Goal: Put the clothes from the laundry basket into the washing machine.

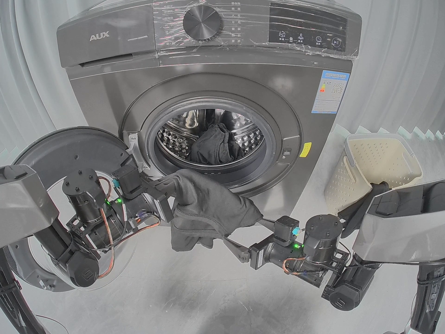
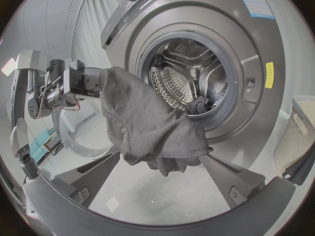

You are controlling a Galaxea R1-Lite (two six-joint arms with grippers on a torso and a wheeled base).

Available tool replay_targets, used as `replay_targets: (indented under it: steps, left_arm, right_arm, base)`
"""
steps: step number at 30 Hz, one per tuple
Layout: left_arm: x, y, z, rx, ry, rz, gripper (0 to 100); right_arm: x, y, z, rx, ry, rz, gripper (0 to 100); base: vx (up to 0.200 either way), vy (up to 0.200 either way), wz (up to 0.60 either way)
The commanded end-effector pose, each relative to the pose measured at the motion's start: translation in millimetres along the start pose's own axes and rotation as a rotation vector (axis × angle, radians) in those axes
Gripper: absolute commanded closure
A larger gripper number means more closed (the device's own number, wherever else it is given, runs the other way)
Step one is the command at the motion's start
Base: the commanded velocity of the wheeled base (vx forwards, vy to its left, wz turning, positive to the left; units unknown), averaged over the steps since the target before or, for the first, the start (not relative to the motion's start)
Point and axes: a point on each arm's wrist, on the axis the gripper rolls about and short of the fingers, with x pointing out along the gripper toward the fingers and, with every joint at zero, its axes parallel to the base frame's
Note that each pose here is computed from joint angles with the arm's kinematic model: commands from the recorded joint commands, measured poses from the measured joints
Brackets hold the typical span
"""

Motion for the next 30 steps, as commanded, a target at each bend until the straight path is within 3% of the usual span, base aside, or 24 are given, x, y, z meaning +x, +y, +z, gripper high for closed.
replay_targets:
  steps: [1,9,19,22,26,27,30]
  left_arm:
    - [0.2,0.5,-0.9,-0.002,0.003,0.002,100]
    - [0.2,1.1,-1.3,-0.002,0.004,0.003,100]
    - [1.9,2.8,1.9,0.003,-0.011,0.006,100]
    - [1.7,2.7,2.4,0.002,-0.013,0.006,100]
    - [1.2,2.8,3.9,0.004,-0.017,0.007,100]
    - [0.9,2.6,4.9,0.005,-0.020,0.006,100]
    - [0.8,3.0,4.9,0.005,-0.020,0.008,100]
  right_arm:
    - [1.1,2.0,14.5,0.006,-0.052,-0.026,0]
    - [0.9,-6.3,14.5,0.009,-0.047,-0.057,0]
    - [-26.1,-15.8,-14.5,0.000,0.122,-0.085,0]
    - [-22.8,-18.5,-12.2,-0.001,0.107,-0.092,0]
    - [-11.0,-33.6,-4.9,-0.006,0.061,-0.131,0]
    - [-3.1,-46.6,-2.3,-0.005,0.035,-0.160,0]
    - [7.0,-56.7,2.6,-0.004,-0.007,-0.157,0]
  base:
    - [0.000,0.000,0.00]
    - [0.000,0.000,0.00]
    - [0.000,0.000,0.00]
    - [0.000,0.000,0.00]
    - [0.000,0.000,0.00]
    - [0.000,0.000,0.00]
    - [0.000,0.000,0.00]
